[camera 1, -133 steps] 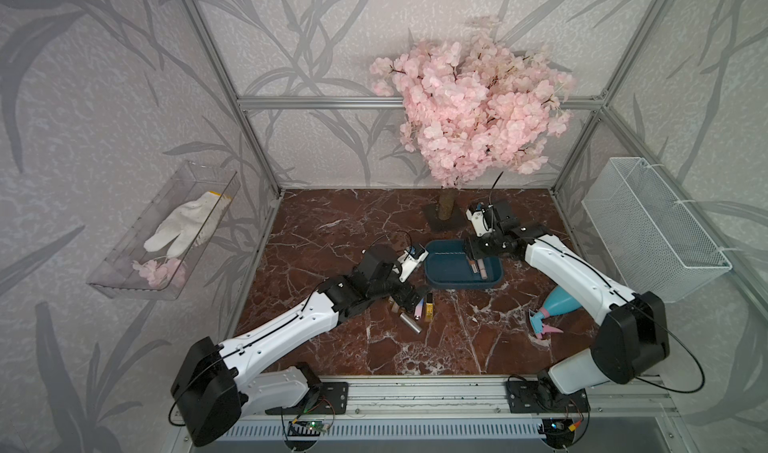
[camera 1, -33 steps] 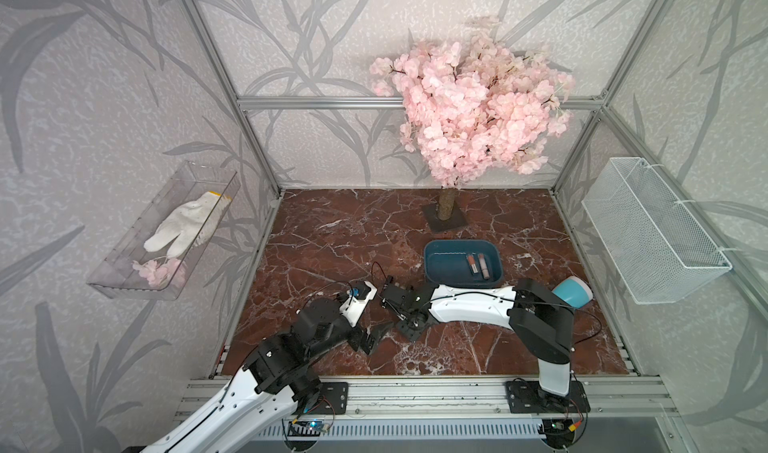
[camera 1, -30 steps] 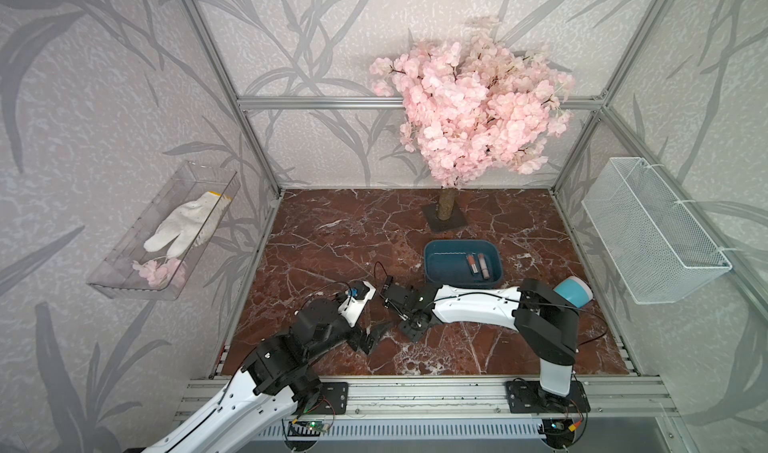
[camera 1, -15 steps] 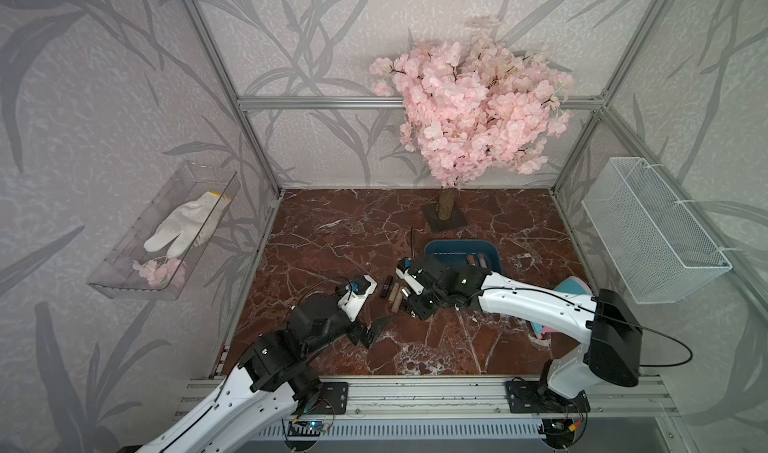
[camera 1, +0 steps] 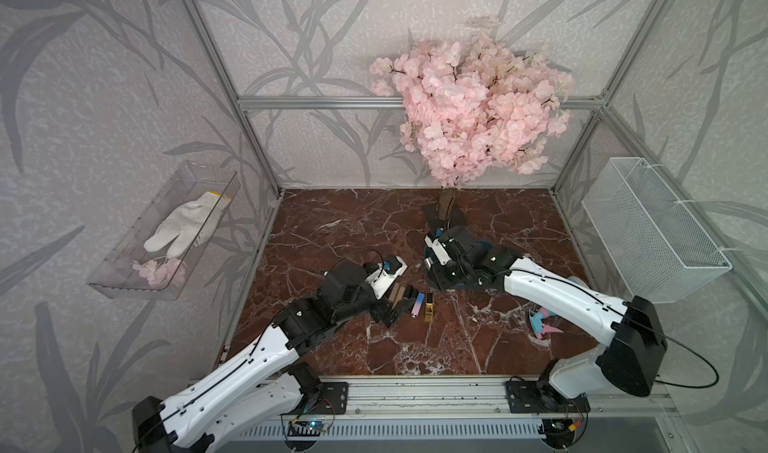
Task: Put the lipstick into the storage box
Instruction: Place the lipstick in the storage box, then pick up the lipstick at the center of the board.
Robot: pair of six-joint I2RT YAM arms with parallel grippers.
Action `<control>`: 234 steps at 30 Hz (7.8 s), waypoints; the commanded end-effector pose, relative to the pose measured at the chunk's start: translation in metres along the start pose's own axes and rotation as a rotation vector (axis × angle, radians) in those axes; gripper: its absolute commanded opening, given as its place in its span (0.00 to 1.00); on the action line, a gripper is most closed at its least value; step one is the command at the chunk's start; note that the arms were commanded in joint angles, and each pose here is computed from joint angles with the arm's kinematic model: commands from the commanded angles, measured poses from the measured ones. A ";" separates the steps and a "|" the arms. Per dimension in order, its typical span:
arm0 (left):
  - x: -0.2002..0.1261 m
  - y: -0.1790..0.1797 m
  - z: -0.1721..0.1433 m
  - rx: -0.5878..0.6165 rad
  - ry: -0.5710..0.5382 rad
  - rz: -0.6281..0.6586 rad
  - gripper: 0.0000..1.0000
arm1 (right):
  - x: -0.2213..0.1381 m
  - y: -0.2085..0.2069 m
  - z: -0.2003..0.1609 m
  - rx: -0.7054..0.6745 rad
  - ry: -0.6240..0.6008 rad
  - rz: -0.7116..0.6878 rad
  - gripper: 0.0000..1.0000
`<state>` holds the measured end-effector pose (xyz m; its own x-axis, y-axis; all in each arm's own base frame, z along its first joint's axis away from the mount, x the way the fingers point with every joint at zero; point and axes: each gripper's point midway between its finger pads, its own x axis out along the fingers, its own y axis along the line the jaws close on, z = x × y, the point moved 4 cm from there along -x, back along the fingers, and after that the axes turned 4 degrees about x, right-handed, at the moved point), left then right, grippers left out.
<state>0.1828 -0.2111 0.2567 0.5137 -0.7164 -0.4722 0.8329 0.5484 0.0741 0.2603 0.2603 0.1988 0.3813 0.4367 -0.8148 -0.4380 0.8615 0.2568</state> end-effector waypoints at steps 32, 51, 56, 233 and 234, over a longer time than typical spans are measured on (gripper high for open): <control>0.094 0.001 0.022 0.047 0.123 -0.116 1.00 | 0.069 -0.136 0.018 0.188 0.212 -0.253 0.23; 0.106 -0.010 0.009 0.027 0.143 -0.192 1.00 | 0.101 -0.166 -0.004 0.243 0.282 -0.320 0.23; 0.106 -0.010 0.008 0.028 0.148 -0.199 1.00 | 0.102 -0.174 -0.009 0.248 0.289 -0.346 0.24; 0.009 0.010 -0.051 -0.244 0.006 0.163 1.00 | 0.089 -0.013 -0.081 0.032 0.326 -0.267 0.20; 0.009 0.008 -0.051 -0.239 0.005 0.147 1.00 | 0.087 -0.013 -0.081 0.029 0.322 -0.262 0.19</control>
<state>0.1863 -0.1857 0.2022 0.6447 -0.5780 -0.5003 0.6413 0.7651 -0.0576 0.2354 0.2731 0.0693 0.1813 0.0988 -0.9784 -0.3287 0.9438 0.0344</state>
